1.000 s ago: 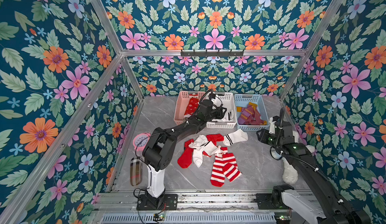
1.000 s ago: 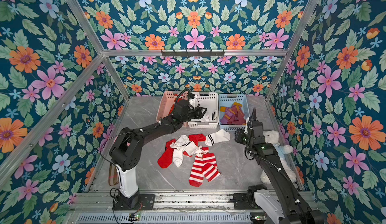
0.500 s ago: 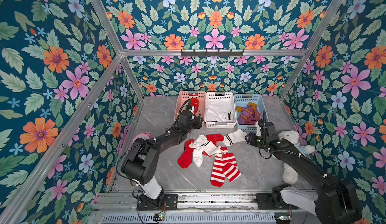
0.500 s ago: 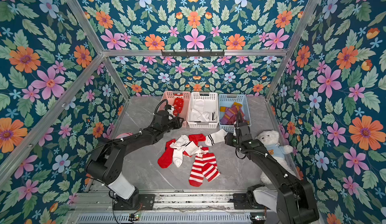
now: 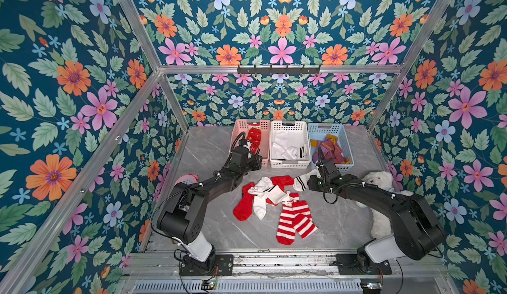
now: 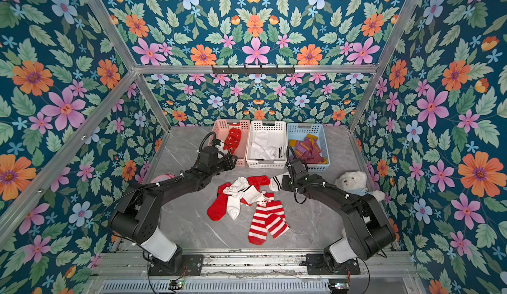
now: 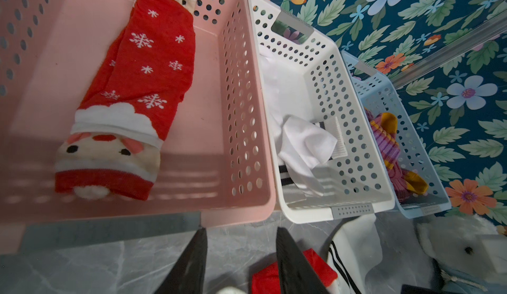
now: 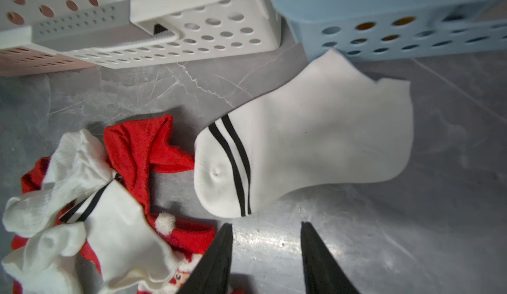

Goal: Sort the socks into the basket by color
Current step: Pick up the sock at the center of the board.

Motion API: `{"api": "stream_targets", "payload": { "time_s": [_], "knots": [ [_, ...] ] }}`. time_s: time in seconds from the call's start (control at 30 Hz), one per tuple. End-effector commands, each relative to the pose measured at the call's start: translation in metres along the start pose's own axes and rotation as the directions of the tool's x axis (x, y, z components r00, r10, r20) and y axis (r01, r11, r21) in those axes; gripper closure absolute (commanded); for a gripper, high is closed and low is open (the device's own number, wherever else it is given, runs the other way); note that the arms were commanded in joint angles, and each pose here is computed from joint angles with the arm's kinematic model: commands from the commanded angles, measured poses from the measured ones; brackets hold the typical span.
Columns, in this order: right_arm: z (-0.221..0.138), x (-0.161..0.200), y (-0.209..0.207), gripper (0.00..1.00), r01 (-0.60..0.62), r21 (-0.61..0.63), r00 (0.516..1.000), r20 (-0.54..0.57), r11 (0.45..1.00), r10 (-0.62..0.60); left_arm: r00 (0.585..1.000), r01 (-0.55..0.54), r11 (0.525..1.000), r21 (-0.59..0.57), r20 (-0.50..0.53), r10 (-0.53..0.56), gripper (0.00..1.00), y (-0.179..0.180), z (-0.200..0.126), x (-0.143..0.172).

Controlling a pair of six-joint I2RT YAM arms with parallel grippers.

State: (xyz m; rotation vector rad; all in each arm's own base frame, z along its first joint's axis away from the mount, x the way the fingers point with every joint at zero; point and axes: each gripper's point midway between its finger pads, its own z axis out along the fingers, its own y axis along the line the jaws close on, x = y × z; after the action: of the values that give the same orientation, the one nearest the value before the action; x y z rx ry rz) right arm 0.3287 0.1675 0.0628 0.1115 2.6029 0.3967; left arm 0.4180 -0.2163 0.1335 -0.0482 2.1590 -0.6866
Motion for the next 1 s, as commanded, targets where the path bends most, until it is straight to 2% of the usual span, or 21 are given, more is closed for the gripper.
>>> {"api": "stream_targets", "payload": {
  "time_s": [0.0,0.27,0.63,0.8,0.97],
  "knots": [
    [0.008,-0.006,0.005,0.57,0.015,0.021,1.000,0.021,1.000,-0.016,1.000,-0.004,1.000,0.012,0.022,0.004,0.56,-0.003,-0.002,-0.006],
    [0.025,-0.004,0.010,0.59,0.059,0.069,0.998,-0.003,0.996,-0.058,1.000,-0.004,1.000,0.010,0.020,0.004,0.56,-0.002,-0.005,-0.006],
    [0.048,0.014,-0.004,0.65,0.066,0.127,0.996,-0.067,0.990,-0.058,1.000,-0.006,1.000,0.009,0.018,0.005,0.56,-0.003,-0.007,-0.007],
    [0.047,0.014,-0.003,0.77,0.069,0.126,0.996,-0.066,0.990,-0.061,1.000,-0.006,1.000,0.014,0.022,0.006,0.56,-0.004,-0.008,-0.009],
    [0.040,0.011,-0.002,0.84,0.070,0.125,0.997,-0.054,0.990,-0.064,1.000,-0.005,1.000,0.015,0.025,0.004,0.56,-0.005,-0.009,-0.010]
  ]
}}
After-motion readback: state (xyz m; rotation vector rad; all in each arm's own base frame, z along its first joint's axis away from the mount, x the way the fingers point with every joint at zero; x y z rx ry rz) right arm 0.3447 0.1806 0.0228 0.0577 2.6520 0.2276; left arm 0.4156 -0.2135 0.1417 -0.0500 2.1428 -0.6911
